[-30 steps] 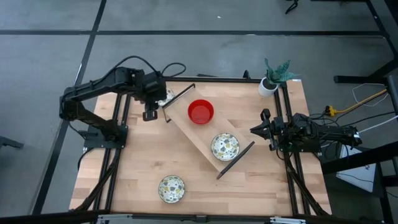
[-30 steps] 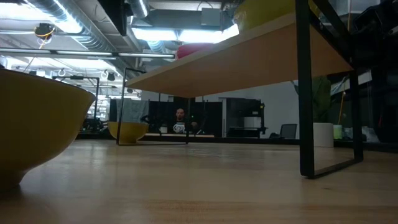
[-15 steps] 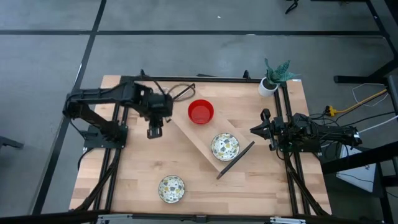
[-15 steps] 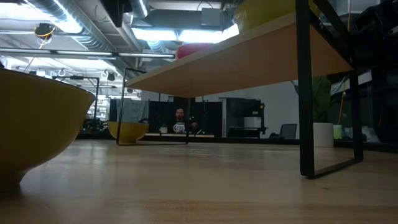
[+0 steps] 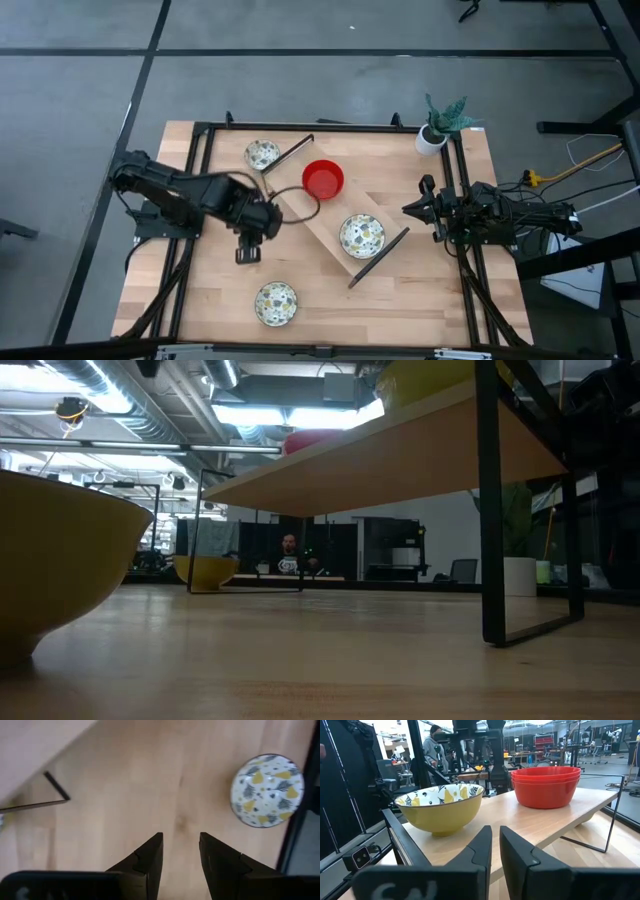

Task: Pick & Place Mini bowls
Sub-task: Stack the bottom white patterned bowl on top of the white patterned bowl on the shelf

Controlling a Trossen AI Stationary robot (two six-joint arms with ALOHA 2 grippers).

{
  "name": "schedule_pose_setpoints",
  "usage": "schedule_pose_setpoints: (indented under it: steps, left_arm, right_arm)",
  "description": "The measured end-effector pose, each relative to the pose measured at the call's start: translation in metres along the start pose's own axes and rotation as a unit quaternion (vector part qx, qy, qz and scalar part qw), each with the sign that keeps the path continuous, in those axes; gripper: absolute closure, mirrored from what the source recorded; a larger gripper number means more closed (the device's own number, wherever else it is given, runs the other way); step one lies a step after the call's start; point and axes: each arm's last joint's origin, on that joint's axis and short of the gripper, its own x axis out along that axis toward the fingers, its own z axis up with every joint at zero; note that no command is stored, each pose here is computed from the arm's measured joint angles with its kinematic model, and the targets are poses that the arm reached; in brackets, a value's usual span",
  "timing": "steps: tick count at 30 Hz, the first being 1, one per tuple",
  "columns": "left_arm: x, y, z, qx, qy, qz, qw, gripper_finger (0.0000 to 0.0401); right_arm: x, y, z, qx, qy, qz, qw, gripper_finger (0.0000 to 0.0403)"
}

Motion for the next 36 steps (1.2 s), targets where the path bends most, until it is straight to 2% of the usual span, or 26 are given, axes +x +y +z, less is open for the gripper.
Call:
schedule_pose_setpoints:
  steps: [14,20,23,28,36]
  left_arm:
    - [0.004,-0.060,-0.014,-0.027,-0.040,-0.064,0.997,0.0283]
    - [0.017,-0.083,-0.011,-0.058,-0.024,-0.106,0.992,0.0281]
    - [0.032,-0.091,-0.007,-0.086,-0.007,-0.097,0.992,0.0281]
    - [0.058,-0.103,-0.002,-0.090,0.026,-0.073,0.993,0.0268]
    - [0.088,-0.115,0.000,-0.106,0.054,-0.038,0.992,0.0202]
  right_arm:
    - [0.000,0.000,0.000,0.000,0.000,0.000,1.000,0.0363]
    - [0.000,0.000,0.000,0.000,0.000,0.000,1.000,0.0363]
    - [0.000,0.000,0.000,0.000,0.000,0.000,1.000,0.0363]
    - [0.000,0.000,0.000,0.000,0.000,0.000,1.000,0.0363]
    - [0.000,0.000,0.000,0.000,0.000,0.000,1.000,0.0363]
